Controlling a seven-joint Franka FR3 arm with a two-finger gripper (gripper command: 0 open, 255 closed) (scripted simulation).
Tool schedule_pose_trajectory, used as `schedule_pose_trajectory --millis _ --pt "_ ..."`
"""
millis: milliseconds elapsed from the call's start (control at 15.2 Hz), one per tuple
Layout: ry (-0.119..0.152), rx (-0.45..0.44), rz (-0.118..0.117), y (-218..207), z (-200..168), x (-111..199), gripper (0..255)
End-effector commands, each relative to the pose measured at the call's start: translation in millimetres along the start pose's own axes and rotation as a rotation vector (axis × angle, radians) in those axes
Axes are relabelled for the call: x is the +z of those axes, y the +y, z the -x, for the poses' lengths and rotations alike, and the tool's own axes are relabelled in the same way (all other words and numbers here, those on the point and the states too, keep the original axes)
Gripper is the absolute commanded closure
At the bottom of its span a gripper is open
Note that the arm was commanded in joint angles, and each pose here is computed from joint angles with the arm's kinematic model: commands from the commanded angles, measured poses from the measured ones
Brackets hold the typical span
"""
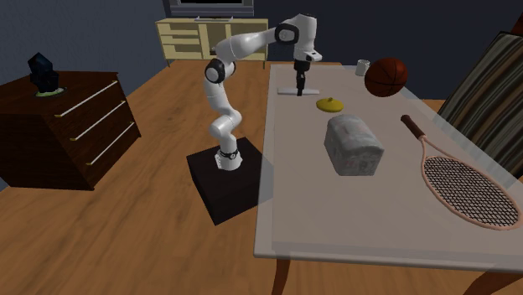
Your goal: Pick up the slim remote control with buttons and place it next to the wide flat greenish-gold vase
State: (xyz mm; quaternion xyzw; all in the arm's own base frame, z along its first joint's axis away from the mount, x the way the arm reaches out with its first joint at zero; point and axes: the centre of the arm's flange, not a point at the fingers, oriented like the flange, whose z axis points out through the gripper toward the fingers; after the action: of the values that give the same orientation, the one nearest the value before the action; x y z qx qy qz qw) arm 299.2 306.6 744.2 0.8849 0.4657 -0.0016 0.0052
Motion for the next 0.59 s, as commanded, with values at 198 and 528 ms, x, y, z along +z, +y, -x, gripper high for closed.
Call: schedule_pose_trajectory --millis 198,528 --pt "0.000 0.002 0.000 -64 -7 -1 255" --pt "0.000 0.002 0.000 -129 -16 -2 255"
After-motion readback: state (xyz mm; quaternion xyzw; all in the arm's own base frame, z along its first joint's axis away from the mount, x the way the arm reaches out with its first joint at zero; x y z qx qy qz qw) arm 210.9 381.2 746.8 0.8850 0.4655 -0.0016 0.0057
